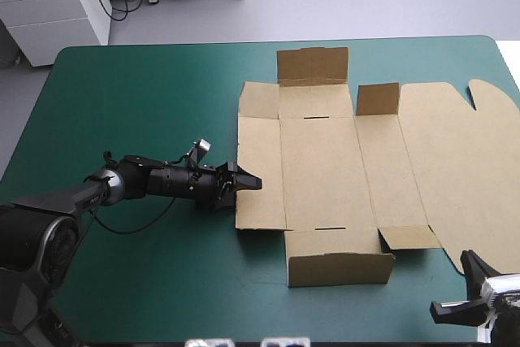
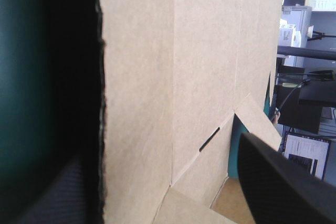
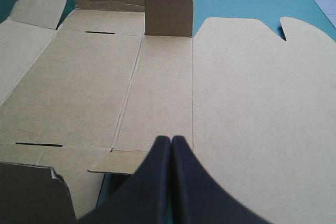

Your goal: Fold the box

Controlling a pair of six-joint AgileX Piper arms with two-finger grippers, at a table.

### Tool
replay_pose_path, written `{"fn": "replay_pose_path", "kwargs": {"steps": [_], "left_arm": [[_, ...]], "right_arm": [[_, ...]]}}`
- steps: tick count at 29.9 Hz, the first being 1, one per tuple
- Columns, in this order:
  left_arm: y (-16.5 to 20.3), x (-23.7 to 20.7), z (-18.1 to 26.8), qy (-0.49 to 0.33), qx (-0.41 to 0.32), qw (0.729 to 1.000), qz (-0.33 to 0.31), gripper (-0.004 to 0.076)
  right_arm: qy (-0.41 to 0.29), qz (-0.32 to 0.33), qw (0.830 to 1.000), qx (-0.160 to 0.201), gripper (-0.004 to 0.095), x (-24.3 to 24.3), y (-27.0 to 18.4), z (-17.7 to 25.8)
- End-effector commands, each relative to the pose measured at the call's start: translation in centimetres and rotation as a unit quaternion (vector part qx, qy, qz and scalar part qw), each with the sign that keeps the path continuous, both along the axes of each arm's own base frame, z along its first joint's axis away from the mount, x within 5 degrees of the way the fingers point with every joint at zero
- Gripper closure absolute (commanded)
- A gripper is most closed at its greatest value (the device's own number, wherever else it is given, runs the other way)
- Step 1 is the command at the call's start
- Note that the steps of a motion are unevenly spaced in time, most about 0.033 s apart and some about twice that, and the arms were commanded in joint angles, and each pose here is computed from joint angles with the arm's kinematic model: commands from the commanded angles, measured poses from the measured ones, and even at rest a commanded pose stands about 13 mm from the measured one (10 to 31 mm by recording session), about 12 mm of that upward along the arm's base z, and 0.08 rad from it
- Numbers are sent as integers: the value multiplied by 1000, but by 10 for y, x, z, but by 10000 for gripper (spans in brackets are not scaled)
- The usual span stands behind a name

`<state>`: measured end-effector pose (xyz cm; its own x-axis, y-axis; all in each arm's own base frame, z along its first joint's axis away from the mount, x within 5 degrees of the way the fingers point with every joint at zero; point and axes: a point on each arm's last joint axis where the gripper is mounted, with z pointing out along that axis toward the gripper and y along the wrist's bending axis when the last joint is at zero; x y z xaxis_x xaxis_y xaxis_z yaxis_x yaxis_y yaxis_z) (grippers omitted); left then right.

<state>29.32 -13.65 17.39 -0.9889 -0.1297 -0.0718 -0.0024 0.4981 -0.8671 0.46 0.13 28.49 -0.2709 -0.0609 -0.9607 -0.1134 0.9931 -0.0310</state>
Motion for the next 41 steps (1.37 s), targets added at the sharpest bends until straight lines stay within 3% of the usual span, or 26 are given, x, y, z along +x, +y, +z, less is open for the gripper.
{"fn": "replay_pose_path", "kwargs": {"steps": [1, 14, 37, 41], "left_arm": [[-6, 2, 18, -19, -35, 999, 6, 195], [-10, 4, 8, 9, -64, 998, 4, 249], [-27, -3, -20, 60, -85, 994, -43, 251], [-29, -7, -16, 66, -105, 990, -66, 353]], "right_arm": [[-58, -5, 998, 2, 927, -5, -1, 13], [-58, -5, 998, 2, 927, -5, -1, 13], [-58, -5, 998, 2, 927, -5, -1, 13], [-58, -6, 998, 1, 927, -5, -1, 13]]}}
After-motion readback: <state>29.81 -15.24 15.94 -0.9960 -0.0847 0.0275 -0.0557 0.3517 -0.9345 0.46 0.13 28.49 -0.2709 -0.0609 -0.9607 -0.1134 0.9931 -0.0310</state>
